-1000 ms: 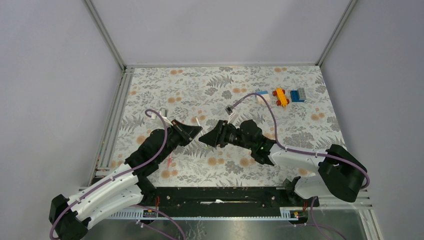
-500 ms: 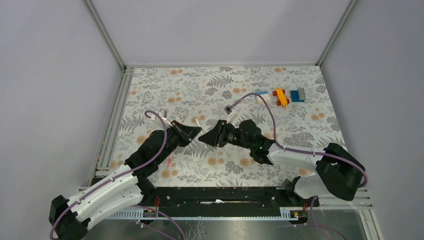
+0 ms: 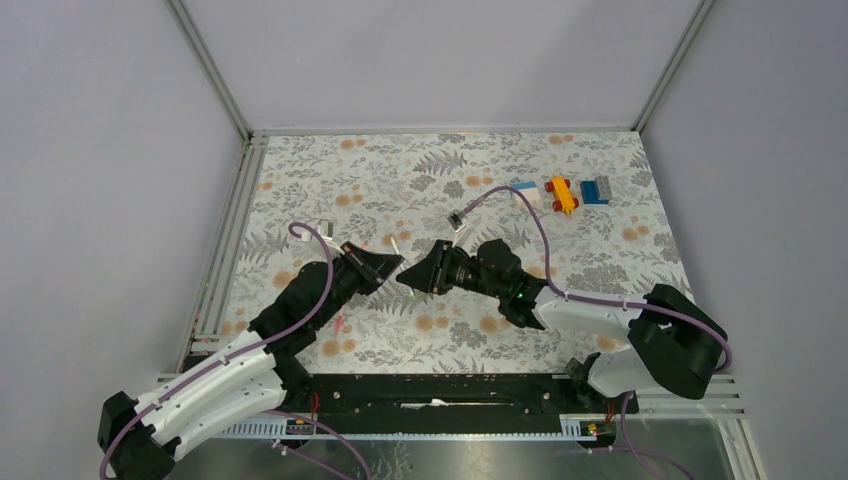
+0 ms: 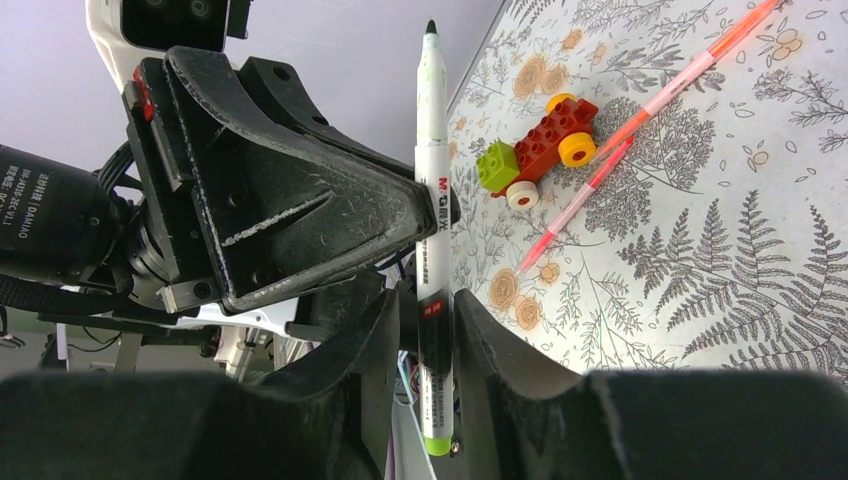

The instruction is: Insert the pens into the pen caps

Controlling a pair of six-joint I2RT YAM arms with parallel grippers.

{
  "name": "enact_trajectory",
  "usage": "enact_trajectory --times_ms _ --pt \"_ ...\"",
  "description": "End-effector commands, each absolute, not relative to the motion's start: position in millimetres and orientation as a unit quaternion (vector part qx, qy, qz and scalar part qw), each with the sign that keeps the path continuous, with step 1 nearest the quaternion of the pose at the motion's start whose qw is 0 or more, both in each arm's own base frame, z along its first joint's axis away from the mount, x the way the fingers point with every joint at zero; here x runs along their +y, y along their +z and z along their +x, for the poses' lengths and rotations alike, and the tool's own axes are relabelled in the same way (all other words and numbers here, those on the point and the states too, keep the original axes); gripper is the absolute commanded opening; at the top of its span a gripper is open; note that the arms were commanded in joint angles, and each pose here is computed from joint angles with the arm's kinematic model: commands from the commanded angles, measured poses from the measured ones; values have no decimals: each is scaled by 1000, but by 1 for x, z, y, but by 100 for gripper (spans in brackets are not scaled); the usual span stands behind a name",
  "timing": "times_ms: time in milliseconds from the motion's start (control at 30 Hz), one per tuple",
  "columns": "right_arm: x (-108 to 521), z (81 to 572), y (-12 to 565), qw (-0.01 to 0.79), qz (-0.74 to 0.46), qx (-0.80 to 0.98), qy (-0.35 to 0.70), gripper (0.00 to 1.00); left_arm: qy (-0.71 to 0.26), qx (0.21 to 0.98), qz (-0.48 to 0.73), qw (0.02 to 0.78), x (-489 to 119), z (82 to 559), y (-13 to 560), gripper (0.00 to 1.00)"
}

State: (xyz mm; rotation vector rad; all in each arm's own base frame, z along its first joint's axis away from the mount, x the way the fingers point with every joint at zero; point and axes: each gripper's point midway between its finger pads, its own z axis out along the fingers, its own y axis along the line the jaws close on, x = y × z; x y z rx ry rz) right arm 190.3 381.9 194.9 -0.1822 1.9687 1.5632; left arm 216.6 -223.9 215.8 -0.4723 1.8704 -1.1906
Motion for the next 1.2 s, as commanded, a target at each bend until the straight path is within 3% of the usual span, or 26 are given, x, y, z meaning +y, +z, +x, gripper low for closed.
enact_trajectory --times_ms 0,200,467,800,1100,1167 --pt "391 188 220 313 -86 715 619 33 -508 719 -191 435 -226 217 238 0" --pt "392 188 218 311 -85 715 620 33 -506 718 -194 436 -225 218 236 0" --pt "392 188 216 310 -84 716 620 24 -504 718 -196 437 -224 218 235 0" --pt "392 188 221 315 -87 711 623 30 -501 721 -199 436 -223 218 233 0" --pt "391 189 222 318 -85 711 622 20 -498 724 -199 434 -223 218 229 0" --pt "391 188 222 318 -87 711 621 10 -497 724 -200 434 -223 218 228 0"
